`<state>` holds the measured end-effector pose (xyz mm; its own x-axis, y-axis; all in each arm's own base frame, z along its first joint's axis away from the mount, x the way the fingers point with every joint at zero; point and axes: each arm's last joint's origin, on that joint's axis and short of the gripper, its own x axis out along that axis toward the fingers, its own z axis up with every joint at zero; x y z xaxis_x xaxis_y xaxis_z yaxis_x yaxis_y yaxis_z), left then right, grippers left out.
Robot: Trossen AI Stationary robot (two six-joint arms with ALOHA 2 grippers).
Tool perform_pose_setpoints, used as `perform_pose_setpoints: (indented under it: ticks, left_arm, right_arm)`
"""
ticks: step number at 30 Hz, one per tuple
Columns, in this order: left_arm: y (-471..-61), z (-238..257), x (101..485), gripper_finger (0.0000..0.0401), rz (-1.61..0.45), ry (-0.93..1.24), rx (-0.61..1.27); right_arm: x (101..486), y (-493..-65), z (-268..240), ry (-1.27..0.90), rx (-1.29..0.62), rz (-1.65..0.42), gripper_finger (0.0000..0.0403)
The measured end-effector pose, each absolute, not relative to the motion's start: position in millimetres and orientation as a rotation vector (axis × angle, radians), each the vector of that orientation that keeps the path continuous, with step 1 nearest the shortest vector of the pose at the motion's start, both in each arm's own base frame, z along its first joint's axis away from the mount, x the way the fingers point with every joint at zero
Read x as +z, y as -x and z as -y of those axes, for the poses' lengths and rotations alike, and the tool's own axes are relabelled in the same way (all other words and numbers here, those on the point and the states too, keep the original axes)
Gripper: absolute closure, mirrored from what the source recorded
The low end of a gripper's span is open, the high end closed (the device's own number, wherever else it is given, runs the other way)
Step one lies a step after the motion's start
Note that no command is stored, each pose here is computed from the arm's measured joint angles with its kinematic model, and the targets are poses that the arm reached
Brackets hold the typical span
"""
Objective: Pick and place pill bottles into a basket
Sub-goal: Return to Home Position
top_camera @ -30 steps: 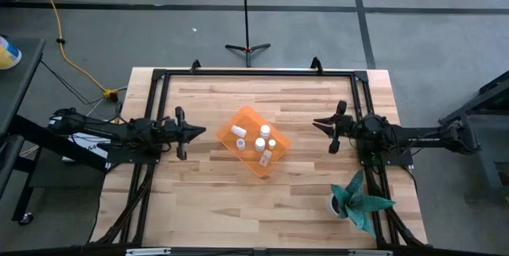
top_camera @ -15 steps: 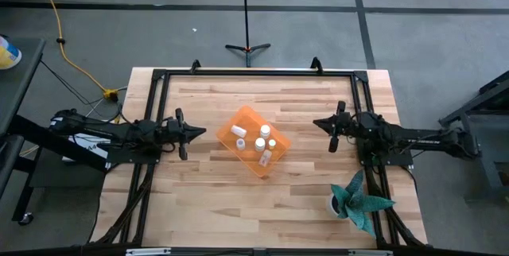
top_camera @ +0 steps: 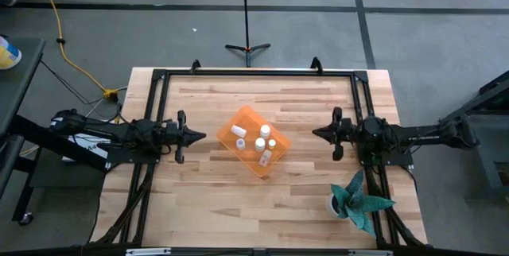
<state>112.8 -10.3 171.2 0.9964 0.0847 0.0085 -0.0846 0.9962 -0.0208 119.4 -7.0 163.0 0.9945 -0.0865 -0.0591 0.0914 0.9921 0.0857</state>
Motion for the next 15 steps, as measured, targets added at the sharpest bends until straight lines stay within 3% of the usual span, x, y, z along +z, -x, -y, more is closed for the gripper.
perform_pose_setpoints:
  ticks: [15]
  left_arm:
    - [-96.2,10.9,171.4,0.0379,0.031,0.016,-0.021]
  right_arm:
    - [170.6,-114.1,-8.5,-0.077,-0.103,0.023,0.0401]
